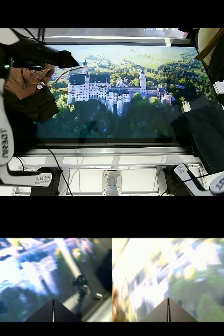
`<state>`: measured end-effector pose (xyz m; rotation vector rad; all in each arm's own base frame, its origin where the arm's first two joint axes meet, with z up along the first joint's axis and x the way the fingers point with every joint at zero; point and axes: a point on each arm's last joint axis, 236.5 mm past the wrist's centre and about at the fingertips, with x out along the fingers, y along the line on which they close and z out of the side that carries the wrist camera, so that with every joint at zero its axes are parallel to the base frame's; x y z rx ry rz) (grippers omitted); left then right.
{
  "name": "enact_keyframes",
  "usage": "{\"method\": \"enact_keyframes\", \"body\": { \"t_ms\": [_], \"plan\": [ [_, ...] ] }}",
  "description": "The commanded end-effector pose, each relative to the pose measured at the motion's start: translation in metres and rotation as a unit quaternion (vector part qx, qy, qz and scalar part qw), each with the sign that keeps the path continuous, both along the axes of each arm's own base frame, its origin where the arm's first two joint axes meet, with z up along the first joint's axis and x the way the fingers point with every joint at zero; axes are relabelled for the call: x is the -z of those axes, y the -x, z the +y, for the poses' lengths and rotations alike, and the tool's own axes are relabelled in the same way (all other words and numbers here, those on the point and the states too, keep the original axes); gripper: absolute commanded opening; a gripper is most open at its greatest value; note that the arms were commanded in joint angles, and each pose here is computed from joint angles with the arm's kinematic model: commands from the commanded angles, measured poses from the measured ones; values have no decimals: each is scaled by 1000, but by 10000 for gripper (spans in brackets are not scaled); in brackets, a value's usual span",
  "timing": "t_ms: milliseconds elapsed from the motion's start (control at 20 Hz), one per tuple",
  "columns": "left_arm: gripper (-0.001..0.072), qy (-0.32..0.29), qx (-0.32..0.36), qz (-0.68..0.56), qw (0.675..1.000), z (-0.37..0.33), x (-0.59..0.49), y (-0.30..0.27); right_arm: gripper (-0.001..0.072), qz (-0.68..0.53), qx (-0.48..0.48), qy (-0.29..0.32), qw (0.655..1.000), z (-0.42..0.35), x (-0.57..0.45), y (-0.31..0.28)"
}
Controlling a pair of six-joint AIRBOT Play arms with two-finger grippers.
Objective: Fold the clothes and pants, and hang the long-sleeved shirts on hangers.
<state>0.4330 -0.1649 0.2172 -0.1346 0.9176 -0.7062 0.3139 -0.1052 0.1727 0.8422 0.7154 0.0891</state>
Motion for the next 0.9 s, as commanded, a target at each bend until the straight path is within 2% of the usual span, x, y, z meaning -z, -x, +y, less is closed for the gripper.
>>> {"method": "enact_keyframes", "body": {
  "t_ms": [0,100,300,850],
  "plan": [
    [11,-104,-88,-24,990,59,-23,25,57,-43,-142,49,988,93,-23,-15],
    [11,-134,-105,-19,985,75,-30,44,56,-66,-203,56,975,136,-38,-11],
    [11,-131,-117,-41,984,79,-47,54,57,-110,-297,104,943,192,-44,-7],
    [12,-124,-110,-36,986,73,-45,53,58,-106,-309,114,938,199,-40,-6]
  ]
}}
